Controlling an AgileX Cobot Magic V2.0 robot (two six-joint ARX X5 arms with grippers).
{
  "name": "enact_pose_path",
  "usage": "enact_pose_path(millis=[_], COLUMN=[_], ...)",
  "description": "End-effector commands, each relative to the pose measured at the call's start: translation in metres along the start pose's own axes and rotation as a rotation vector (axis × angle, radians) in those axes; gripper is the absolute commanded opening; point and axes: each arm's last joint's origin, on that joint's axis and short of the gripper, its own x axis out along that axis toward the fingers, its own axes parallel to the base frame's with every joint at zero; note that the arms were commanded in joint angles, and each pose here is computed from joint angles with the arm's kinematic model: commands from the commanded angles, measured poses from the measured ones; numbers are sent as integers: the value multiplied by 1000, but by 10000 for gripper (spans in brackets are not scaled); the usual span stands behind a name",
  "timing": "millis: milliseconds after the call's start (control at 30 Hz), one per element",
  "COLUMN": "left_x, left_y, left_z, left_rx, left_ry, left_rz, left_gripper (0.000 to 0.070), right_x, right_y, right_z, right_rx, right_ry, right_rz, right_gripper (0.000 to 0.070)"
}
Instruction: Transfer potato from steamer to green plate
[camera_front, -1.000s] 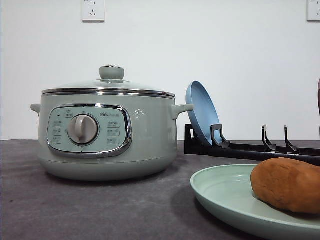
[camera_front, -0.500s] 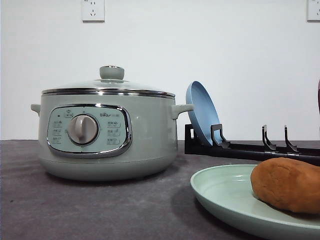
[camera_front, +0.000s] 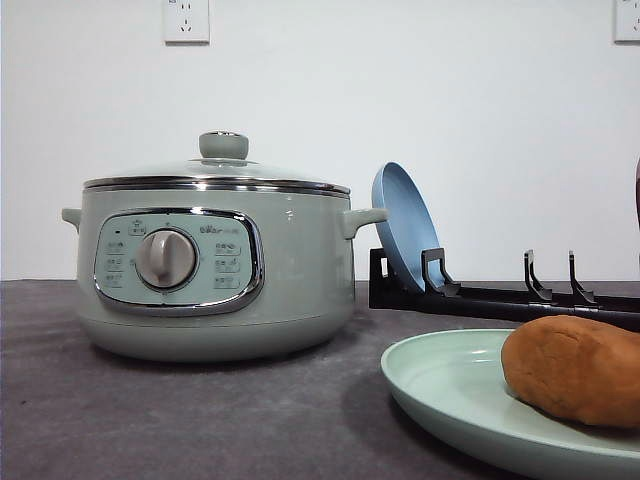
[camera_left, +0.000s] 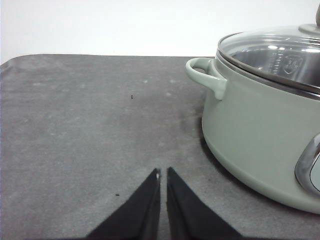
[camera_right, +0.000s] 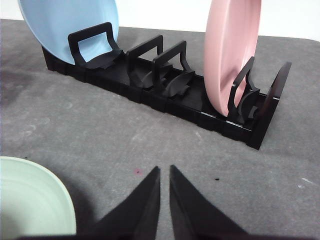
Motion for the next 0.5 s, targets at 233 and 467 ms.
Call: enact_pose_path(millis=[233, 467], left_x=[2, 2], left_y=[0, 0], left_z=[-6, -6], left_rx=[-3, -3], left_ry=[10, 10], left_rz=[6, 6], left_gripper=[17, 17], right_x=[3, 4], right_y=[3, 4], right_z=[-2, -1], right_rx=[-20, -20], right_ry=[-47, -83], right_rz=[34, 36], right_gripper=[21, 21])
